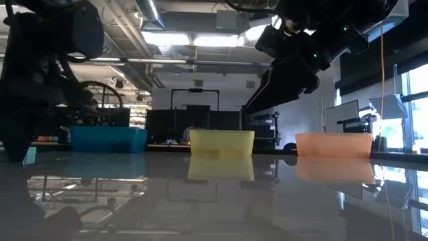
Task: Sort blocks by size
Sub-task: Put the light blue rectangle block into the yellow bin
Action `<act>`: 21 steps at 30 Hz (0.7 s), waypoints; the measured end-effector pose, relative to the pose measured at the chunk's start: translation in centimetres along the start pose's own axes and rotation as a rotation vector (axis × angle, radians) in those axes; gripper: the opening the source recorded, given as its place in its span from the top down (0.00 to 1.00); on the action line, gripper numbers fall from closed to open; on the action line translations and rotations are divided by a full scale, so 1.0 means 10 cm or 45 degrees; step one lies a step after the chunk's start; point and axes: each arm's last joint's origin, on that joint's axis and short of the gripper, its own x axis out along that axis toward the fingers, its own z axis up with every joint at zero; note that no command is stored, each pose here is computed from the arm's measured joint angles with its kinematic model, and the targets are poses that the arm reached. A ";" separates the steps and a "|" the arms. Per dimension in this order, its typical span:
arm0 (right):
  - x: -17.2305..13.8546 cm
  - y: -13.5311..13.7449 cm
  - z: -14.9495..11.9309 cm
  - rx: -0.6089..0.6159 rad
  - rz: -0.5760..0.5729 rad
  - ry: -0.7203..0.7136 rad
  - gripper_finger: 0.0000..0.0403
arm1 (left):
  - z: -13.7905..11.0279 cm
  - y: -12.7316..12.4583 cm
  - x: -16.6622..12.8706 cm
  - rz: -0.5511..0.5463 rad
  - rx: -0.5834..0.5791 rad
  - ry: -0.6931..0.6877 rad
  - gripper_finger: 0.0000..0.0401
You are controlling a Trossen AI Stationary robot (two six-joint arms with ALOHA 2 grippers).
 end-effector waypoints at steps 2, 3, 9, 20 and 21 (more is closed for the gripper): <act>0.00 0.00 0.00 0.000 0.008 0.002 0.32 | 0.00 0.02 0.03 0.002 -0.013 0.012 0.58; 0.00 0.00 0.00 0.000 0.008 0.002 0.32 | 0.01 0.03 0.03 0.006 -0.025 0.015 0.61; 0.00 0.00 0.00 -0.001 0.006 0.005 0.32 | 0.01 0.02 0.03 -0.004 -0.014 0.001 0.75; 0.00 0.00 -0.01 -0.001 0.005 0.007 0.32 | 0.07 -0.08 -0.06 -0.040 0.087 -0.068 0.94; 0.00 0.00 -0.01 -0.002 0.004 0.006 0.32 | 0.09 -0.09 -0.07 -0.047 0.089 -0.089 0.95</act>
